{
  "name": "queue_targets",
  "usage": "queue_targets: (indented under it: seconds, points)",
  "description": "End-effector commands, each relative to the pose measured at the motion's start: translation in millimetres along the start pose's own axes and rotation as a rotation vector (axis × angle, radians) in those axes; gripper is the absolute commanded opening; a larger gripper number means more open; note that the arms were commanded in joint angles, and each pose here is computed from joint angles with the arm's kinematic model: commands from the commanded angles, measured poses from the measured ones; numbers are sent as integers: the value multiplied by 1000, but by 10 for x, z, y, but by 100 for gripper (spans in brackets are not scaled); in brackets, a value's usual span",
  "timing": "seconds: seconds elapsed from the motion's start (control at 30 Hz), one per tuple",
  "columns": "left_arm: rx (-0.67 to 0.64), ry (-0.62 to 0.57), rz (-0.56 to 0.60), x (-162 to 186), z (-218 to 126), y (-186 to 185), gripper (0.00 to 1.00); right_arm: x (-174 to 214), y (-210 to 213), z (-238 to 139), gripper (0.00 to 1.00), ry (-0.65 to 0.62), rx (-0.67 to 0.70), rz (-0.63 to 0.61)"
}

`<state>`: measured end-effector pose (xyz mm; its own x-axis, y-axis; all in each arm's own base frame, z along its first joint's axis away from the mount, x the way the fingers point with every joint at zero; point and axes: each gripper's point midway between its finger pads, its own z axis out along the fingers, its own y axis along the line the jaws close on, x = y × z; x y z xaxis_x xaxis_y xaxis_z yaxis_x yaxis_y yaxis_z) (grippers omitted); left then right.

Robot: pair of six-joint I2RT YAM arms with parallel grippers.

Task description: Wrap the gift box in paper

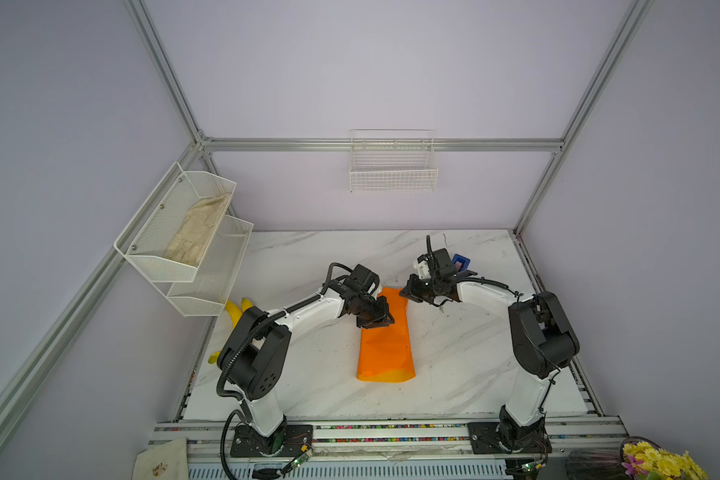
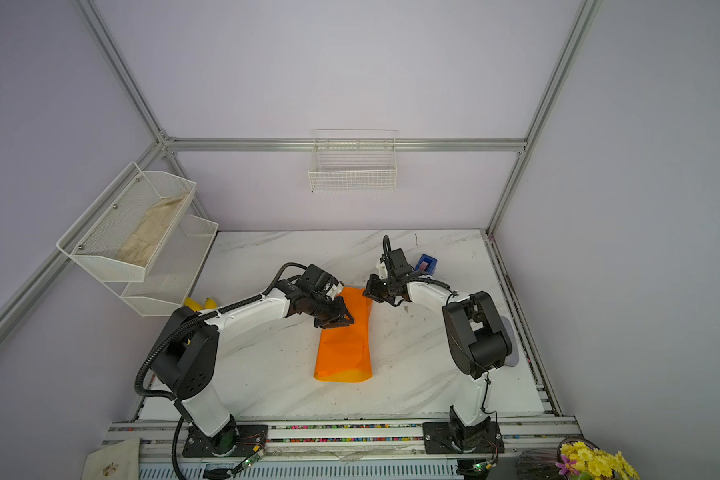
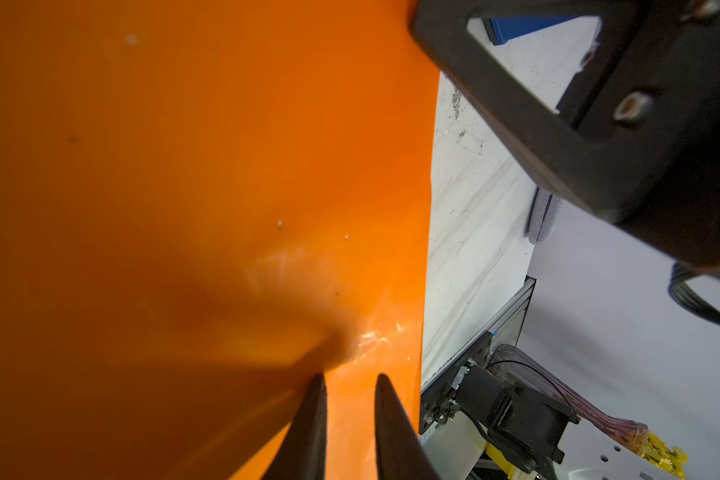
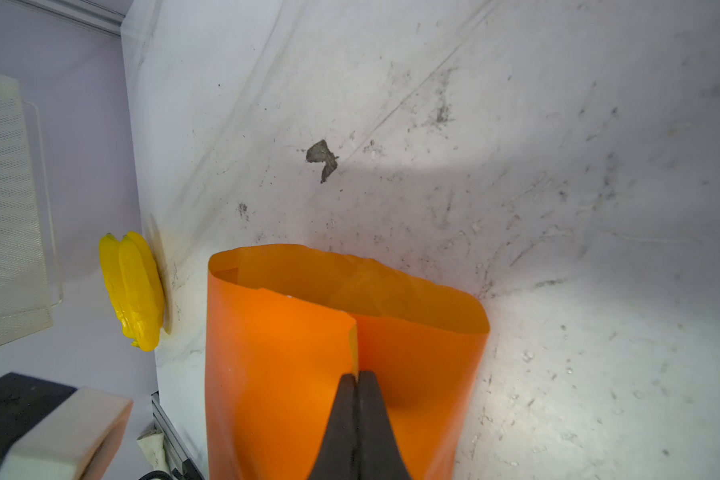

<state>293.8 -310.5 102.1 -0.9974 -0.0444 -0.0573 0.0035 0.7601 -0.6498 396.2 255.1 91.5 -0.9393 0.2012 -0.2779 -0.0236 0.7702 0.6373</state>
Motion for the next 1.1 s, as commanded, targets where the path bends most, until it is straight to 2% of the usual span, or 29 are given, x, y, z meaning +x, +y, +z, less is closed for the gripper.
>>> queue_targets:
  seconds: [0.0,0.03,0.13,0.3,0.47,0.57,0.63,0.73,0.87,1.07]
  points:
    - [-107,112,-66,360,192,416,21,-204,-69,-108,0,-82,66,-19]
    - [-108,116,-70,369,214,439,21,-212,-62,-147,1,-89,73,-19]
    - [-115,120,-78,385,248,486,19,-197,-62,-293,16,-98,106,-39]
    - [-132,112,-89,393,273,553,19,89,-176,-500,38,-64,140,-20]
    - [-143,109,-101,407,279,596,19,602,-2,-538,53,76,-46,-3]
    - [-148,108,-103,407,285,612,19,869,72,-474,59,148,-111,-11]
    - [-148,107,-104,402,290,611,19,1032,66,-390,60,199,-127,-10]
    - [-147,105,-103,395,290,605,19,1182,27,-278,53,237,-113,-7]
    - [-134,89,-97,356,236,532,19,1214,-144,-227,38,230,-30,8]
    - [-128,52,-58,289,-5,331,20,1248,-278,-212,31,236,32,12]
